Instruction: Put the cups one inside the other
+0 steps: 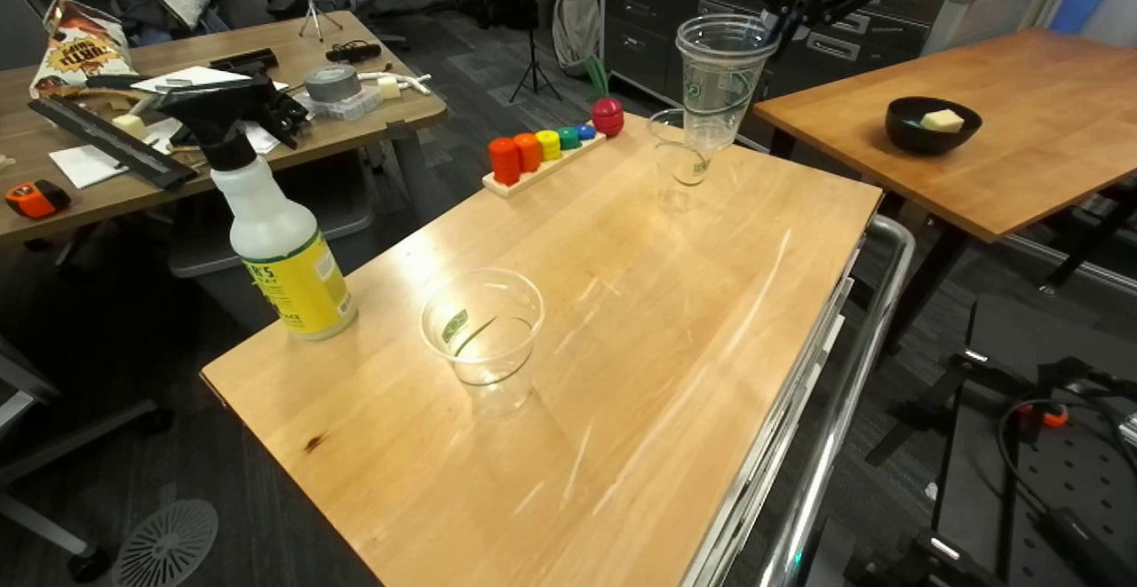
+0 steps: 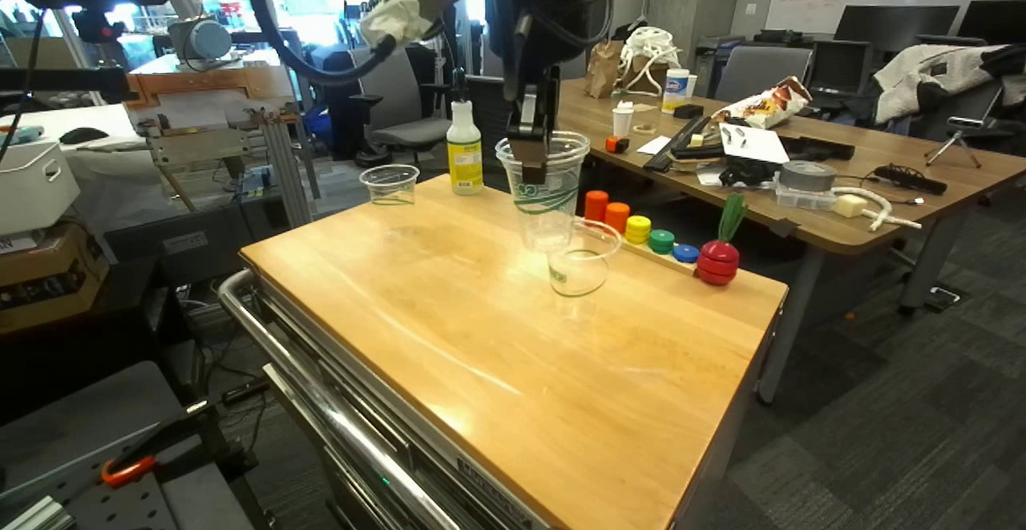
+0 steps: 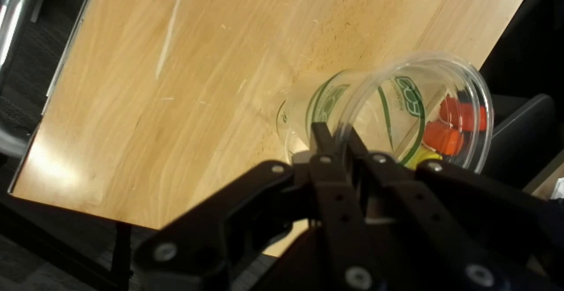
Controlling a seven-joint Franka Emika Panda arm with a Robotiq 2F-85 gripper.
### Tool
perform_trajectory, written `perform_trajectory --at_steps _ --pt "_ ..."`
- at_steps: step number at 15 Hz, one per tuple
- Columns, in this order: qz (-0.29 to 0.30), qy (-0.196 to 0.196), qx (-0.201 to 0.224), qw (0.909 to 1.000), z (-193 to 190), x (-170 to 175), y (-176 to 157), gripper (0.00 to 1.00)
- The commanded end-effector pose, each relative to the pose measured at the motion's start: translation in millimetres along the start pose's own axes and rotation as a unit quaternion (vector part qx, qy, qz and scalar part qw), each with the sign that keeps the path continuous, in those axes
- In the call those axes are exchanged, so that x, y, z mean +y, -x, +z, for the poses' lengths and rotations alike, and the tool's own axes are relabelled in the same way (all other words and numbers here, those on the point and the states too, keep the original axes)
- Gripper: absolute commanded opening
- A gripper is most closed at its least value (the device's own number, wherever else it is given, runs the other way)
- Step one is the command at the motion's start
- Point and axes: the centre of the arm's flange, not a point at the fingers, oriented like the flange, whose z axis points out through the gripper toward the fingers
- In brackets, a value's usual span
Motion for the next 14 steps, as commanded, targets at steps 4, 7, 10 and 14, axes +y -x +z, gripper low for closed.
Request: perform_trajectory --at_steps 4,7,10,14 --pt "0.009 -0.016 0.036 0.9992 5 -2 -9 0.08" --pt "0.009 -0.016 0.042 0.999 8 -2 -12 0.08" --pt "0.007 -0.013 0.033 0.9993 14 -2 -13 0.08" --pt "0.004 -0.01 0.018 0.9998 27 -3 -14 0.08"
